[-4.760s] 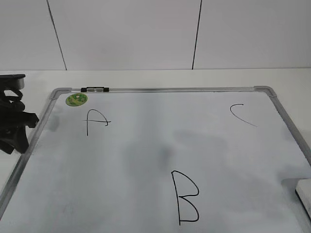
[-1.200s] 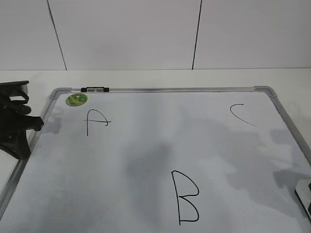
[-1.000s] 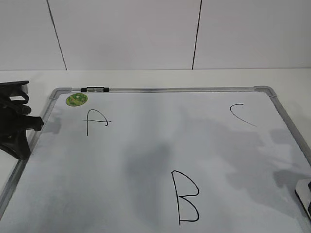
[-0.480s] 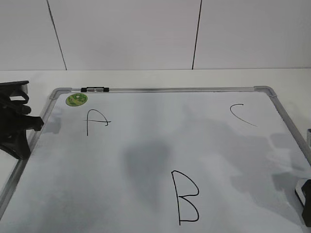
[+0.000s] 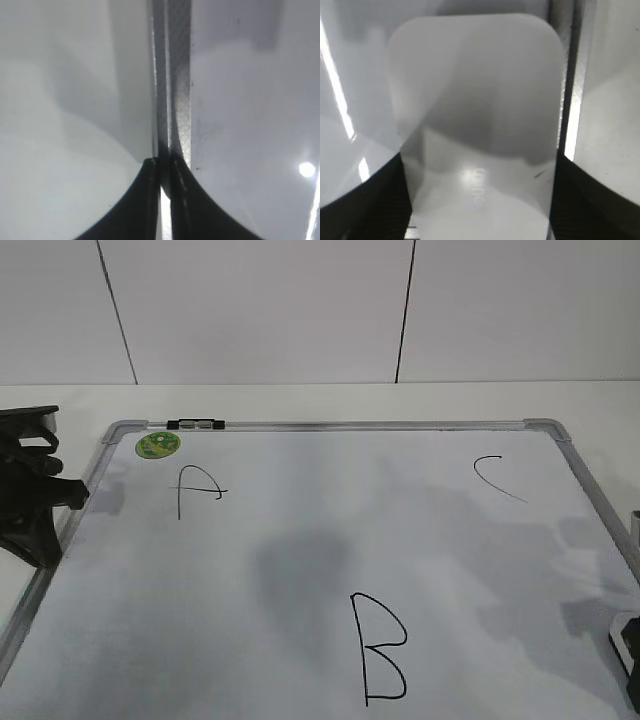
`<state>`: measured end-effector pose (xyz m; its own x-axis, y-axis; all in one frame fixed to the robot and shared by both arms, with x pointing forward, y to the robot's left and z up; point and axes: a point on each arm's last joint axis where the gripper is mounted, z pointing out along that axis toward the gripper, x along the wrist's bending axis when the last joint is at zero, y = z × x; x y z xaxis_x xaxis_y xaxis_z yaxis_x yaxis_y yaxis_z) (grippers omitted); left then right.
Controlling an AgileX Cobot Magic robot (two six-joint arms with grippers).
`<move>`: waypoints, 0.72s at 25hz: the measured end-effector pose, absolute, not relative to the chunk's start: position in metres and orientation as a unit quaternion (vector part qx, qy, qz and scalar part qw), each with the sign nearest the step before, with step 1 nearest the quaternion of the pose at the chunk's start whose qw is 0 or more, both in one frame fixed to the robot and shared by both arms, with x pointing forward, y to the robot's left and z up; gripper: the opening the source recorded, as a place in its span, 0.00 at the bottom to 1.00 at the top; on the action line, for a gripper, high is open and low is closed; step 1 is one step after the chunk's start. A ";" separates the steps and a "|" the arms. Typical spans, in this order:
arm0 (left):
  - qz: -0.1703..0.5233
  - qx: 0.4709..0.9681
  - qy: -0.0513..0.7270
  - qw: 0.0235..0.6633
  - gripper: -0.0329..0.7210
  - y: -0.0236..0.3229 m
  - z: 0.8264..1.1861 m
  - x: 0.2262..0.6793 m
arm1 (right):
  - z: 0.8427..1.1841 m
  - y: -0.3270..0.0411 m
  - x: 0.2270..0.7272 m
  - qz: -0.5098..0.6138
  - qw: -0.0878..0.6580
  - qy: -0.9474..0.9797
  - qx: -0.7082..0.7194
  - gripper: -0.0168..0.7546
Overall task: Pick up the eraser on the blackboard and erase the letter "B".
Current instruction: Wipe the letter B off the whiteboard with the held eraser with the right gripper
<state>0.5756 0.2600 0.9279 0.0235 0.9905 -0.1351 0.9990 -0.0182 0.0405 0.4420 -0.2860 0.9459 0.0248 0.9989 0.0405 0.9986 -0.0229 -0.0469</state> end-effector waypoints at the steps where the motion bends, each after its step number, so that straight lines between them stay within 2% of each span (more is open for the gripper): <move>1: -0.034 0.712 0.698 0.062 0.07 0.261 0.928 0.576 | 0.946 -0.286 0.442 0.003 0.033 -0.698 -0.716 0.74; 12: -0.031 0.713 0.698 0.061 0.07 0.262 0.928 0.576 | 0.946 -0.285 0.440 0.011 0.048 -0.694 -0.718 0.72; 18: -0.031 0.713 0.698 0.061 0.07 0.262 0.928 0.576 | 0.966 -0.284 0.458 -0.004 0.033 -0.696 -0.718 0.72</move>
